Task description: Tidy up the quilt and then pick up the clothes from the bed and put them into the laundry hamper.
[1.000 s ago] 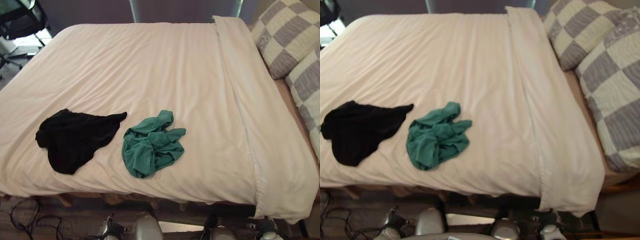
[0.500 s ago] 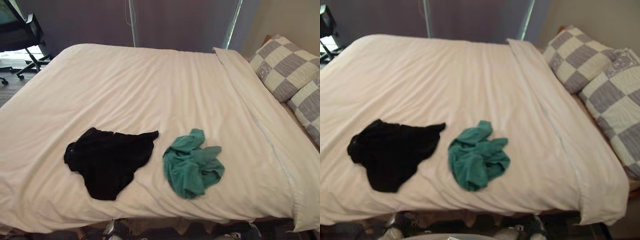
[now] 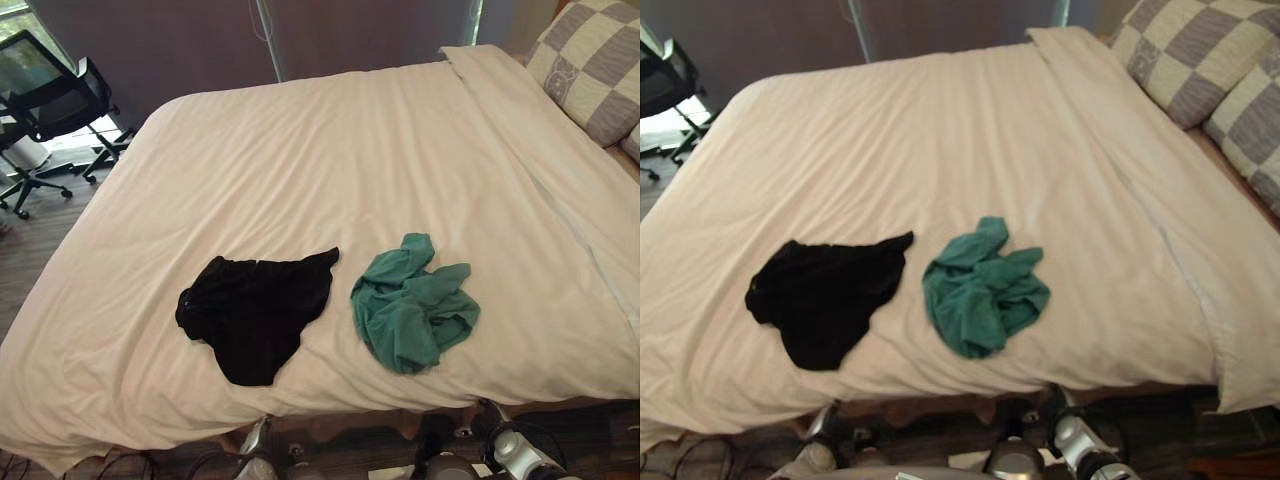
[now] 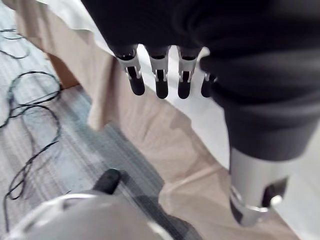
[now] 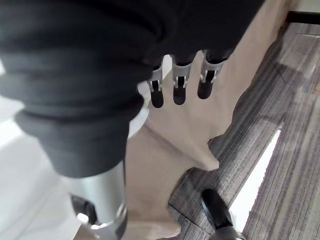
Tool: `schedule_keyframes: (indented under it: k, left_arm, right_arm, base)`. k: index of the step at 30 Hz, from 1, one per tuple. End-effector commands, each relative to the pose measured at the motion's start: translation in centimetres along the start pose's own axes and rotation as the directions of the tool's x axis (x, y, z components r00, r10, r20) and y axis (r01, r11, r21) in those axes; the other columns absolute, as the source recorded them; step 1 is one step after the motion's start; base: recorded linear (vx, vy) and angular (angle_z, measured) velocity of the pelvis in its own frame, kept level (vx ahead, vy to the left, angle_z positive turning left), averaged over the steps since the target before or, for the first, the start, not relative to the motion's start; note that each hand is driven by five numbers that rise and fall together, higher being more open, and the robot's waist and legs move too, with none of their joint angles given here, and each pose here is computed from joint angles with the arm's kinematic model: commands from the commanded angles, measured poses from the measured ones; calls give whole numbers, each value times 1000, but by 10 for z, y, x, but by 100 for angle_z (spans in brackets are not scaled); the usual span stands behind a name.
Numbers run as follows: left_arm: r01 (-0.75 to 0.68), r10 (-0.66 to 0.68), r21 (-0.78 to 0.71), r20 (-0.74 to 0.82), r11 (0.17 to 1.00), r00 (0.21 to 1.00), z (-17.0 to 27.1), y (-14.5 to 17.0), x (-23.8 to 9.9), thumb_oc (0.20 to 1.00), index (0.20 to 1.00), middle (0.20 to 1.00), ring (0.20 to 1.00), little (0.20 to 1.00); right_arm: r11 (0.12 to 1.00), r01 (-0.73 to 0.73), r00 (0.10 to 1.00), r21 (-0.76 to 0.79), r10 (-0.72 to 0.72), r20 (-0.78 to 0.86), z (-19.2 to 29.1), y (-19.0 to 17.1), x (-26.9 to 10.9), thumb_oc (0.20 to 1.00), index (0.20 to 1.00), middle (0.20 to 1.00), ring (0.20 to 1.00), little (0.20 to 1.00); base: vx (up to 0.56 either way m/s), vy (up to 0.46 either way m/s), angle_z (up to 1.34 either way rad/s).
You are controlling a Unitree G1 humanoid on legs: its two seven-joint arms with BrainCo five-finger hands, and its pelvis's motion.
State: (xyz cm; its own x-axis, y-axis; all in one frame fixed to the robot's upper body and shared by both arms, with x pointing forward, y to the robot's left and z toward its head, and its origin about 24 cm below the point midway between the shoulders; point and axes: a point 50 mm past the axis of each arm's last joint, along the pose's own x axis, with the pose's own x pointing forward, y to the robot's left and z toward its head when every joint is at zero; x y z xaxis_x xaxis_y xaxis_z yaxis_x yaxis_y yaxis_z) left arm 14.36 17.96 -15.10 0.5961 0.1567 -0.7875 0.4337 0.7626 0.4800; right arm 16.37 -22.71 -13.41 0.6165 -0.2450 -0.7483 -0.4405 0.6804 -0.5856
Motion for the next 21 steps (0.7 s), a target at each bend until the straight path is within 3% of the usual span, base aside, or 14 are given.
schedule_keyframes:
  k: [1,7,12,13,14,15,16,18,19,21]
  left_arm:
    - [1,-18,154,114,988,993,26,-1,3,1000,1000,1000,1000,1000]
    - [-9,-1,172,57,985,998,16,4,4,1000,1000,1000,1000,1000]
    - [-18,27,80,-111,997,993,-23,6,-2,1000,1000,1000,1000,1000]
    - [-39,46,36,-209,999,977,-48,10,-7,1000,1000,1000,1000,1000]
    - [-39,46,36,-209,999,977,-48,10,-7,1000,1000,1000,1000,1000]
    - [-92,86,1,-357,996,930,-89,25,-19,1000,1000,1000,1000,1000]
    - [-92,87,2,-357,996,930,-89,25,-19,1000,1000,1000,1000,1000]
    - [-145,117,-13,-528,989,841,-138,35,-43,1000,1000,1000,1000,1000]
    - [-145,117,-13,-528,989,841,-138,35,-43,1000,1000,1000,1000,1000]
    - [-195,129,-40,-619,980,775,-166,39,-61,1000,1000,1000,1000,1000]
  right_arm:
    - [994,-102,987,-27,105,122,37,30,-4,1000,1000,1000,1000,1000]
    - [980,-182,982,78,178,60,32,59,-12,1000,1000,1000,1000,1000]
    - [955,-96,985,281,133,-114,-1,55,-13,1000,1000,1000,1000,1000]
    - [935,-20,976,354,95,-196,-17,45,-12,1000,1000,1000,1000,1000]
    - [935,-19,976,354,94,-196,-17,45,-12,1000,1000,1000,1000,1000]
    - [869,120,945,481,49,-324,-45,31,-14,1000,1000,1000,1000,1000]
    - [868,120,945,482,49,-324,-45,31,-15,1000,1000,1000,1000,1000]
    - [753,311,867,580,26,-498,-83,22,-25,1000,1000,1000,1000,1000]
    - [753,311,867,580,26,-498,-83,22,-25,1000,1000,1000,1000,1000]
    - [669,440,787,600,34,-616,-112,19,-37,1000,1000,1000,1000,1000]
  base:
    - [-63,328,104]
    - [-59,301,53]
    - [30,116,52]
    - [-8,29,26]
    - [37,32,12]
    - [-7,-5,-4]
    - [5,-34,-17]
    - [43,-86,-20]
    - [64,-97,-3]
    - [74,-80,7]
